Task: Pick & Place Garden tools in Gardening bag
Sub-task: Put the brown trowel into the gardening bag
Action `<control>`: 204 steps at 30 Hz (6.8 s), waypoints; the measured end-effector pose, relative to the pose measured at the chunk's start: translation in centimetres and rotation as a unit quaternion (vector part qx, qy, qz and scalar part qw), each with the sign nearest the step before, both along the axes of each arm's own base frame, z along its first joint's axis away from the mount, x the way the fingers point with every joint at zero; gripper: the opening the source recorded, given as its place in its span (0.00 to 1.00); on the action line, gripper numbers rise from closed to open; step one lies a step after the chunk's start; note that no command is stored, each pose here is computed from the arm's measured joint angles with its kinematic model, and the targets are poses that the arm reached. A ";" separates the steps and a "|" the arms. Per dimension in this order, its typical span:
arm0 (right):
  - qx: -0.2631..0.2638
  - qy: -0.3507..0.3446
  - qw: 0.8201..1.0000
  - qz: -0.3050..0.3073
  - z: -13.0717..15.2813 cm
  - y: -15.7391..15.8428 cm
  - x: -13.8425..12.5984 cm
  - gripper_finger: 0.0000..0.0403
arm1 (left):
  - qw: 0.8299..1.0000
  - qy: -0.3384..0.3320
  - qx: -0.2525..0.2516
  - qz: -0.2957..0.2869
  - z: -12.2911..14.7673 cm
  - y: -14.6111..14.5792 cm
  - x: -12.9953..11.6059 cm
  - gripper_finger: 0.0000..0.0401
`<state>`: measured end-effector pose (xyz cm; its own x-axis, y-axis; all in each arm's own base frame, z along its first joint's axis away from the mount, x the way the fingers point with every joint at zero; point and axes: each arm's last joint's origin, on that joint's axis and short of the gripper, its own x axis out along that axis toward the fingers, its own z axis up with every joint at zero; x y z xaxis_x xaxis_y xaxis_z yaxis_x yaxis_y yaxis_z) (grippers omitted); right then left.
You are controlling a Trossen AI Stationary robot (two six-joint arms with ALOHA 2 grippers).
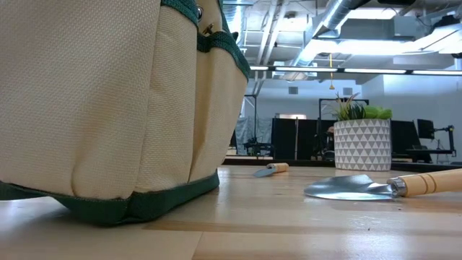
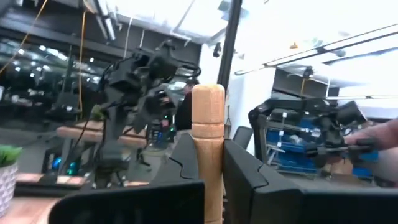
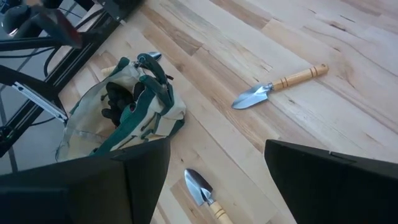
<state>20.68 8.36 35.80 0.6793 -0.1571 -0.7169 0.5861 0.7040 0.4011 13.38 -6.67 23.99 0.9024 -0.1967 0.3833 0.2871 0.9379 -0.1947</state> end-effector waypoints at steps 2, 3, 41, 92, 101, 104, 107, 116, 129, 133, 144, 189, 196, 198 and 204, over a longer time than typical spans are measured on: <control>0.000 0.000 1.000 -0.001 0.0 0.0 0.0 0.63 | 1.000 0.009 0.007 0.006 -0.4 -0.5 0.3 0.01; 0.000 0.000 1.000 -0.002 0.0 -0.1 0.0 0.63 | 1.000 0.016 0.012 0.009 -0.7 -0.7 0.6 0.01; 0.027 0.014 1.000 0.006 -0.1 -0.7 0.3 0.63 | 0.999 0.023 0.043 0.016 -5.2 -1.3 5.2 0.02; 0.028 0.013 1.000 0.002 -0.1 -0.7 0.3 0.63 | 0.995 0.080 0.044 0.036 -7.7 -0.2 6.7 0.03; 0.028 0.012 1.000 -0.003 -0.1 -0.9 0.4 0.63 | 0.995 0.084 0.045 0.036 -7.9 -0.2 6.8 0.03; 0.027 0.012 1.000 -0.006 -0.1 -1.1 0.5 0.63 | 0.994 0.092 0.040 0.033 -8.1 -0.2 6.8 0.03; 0.026 0.013 1.000 -0.007 -0.1 -1.2 0.5 0.63 | 0.994 0.100 0.035 0.031 -8.4 -0.3 6.9 0.03; 0.022 0.013 1.000 -0.004 -0.1 -1.3 0.5 0.63 | 0.994 0.101 0.035 0.029 -8.5 -0.3 6.9 0.05; 0.020 0.014 1.000 -0.002 -0.1 -1.3 0.5 0.63 | 0.992 0.104 0.071 0.031 -8.7 -0.3 6.9 0.33; 0.016 0.015 1.000 0.002 -0.1 -1.3 0.5 0.63 | 0.992 0.103 0.067 0.027 -8.5 -0.3 6.9 0.44; 0.008 0.016 1.000 0.011 -0.1 -1.2 0.5 0.63 | 0.999 0.017 0.020 0.030 -4.9 0.2 5.6 0.54; 0.069 0.328 0.940 0.061 -13.9 5.6 6.0 0.63 | 0.888 0.398 -0.214 -0.084 7.3 0.4 1.7 0.54; 0.259 0.358 0.883 -0.159 -14.4 8.0 4.8 0.63 | 0.888 0.397 -0.219 -0.080 7.3 0.4 1.8 0.54; 0.273 0.347 0.875 -0.199 -14.3 8.8 4.5 0.63 | 0.889 0.395 -0.220 -0.075 7.3 0.5 1.8 0.54; 0.293 0.308 0.845 -0.323 -15.8 10.4 4.6 0.63 | 0.887 0.389 -0.243 -0.056 7.4 0.6 1.8 0.54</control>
<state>25.28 18.77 19.97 0.0556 0.1517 -0.9869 0.9973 -0.0569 0.0474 15.21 -6.09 31.38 0.9161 -0.2848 -0.2824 -0.0247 0.6627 -0.7484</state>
